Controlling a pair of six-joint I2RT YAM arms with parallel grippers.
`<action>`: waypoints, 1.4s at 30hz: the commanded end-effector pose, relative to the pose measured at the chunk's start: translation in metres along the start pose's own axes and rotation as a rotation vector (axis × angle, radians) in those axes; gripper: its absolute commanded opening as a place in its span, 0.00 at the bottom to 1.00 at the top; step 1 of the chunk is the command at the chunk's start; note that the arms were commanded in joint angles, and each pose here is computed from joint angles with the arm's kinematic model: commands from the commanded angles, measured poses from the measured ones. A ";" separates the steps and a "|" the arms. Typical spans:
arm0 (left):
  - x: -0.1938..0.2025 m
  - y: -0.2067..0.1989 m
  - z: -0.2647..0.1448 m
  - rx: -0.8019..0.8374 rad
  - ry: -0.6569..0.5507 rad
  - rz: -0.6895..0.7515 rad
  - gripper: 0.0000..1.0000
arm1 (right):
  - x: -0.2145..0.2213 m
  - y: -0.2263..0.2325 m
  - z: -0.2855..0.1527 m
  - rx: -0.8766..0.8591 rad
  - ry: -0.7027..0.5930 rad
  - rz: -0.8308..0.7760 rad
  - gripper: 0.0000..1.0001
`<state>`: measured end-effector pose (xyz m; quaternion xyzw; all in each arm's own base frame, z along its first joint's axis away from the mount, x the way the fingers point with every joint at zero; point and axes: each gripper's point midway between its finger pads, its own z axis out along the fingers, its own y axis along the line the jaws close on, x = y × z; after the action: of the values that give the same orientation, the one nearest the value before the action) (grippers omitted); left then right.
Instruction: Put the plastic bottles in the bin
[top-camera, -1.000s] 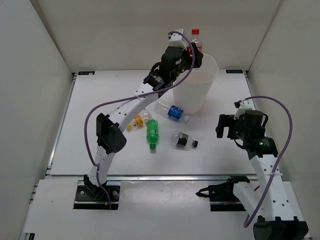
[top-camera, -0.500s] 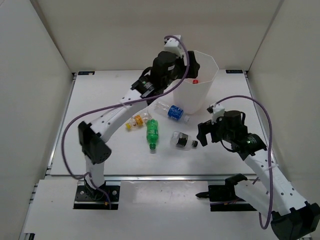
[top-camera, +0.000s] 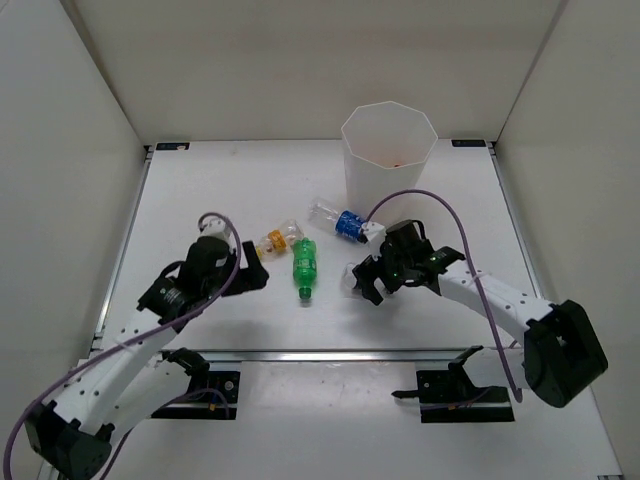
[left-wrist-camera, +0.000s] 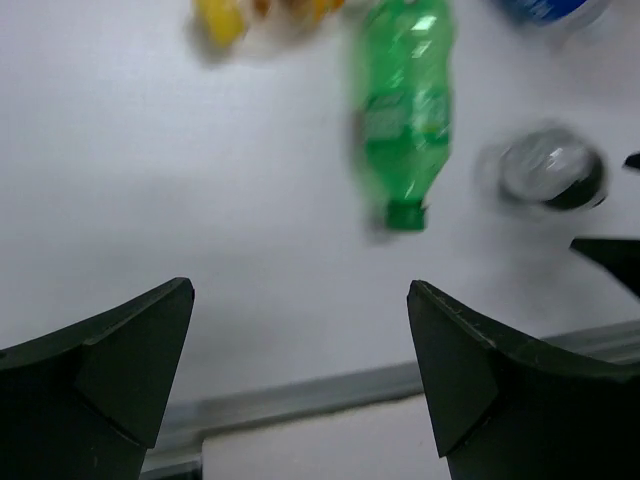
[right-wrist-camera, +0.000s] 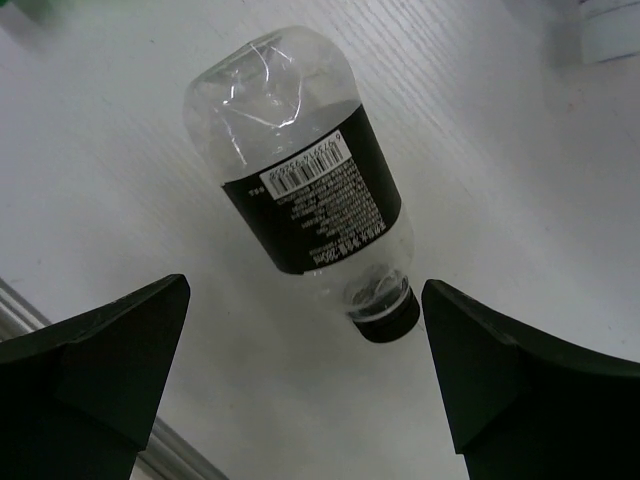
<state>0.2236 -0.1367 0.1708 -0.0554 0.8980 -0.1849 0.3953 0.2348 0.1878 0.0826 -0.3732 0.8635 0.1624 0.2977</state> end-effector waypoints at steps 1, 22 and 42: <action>0.053 0.032 -0.022 -0.052 0.138 -0.124 0.99 | -0.012 -0.011 0.018 0.040 -0.022 -0.069 0.99; 0.054 0.032 -0.030 -0.016 0.118 -0.156 0.99 | -0.084 0.006 -0.014 -0.011 -0.323 0.031 0.40; 0.034 0.007 0.011 0.008 0.134 -0.166 0.98 | -0.303 -0.169 -0.160 0.246 -0.862 0.035 0.41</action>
<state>0.1945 -0.1323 0.1202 -0.1128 0.9297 -0.2017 0.2869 0.4467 0.1590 0.4056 -0.2120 0.6682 0.2079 0.6821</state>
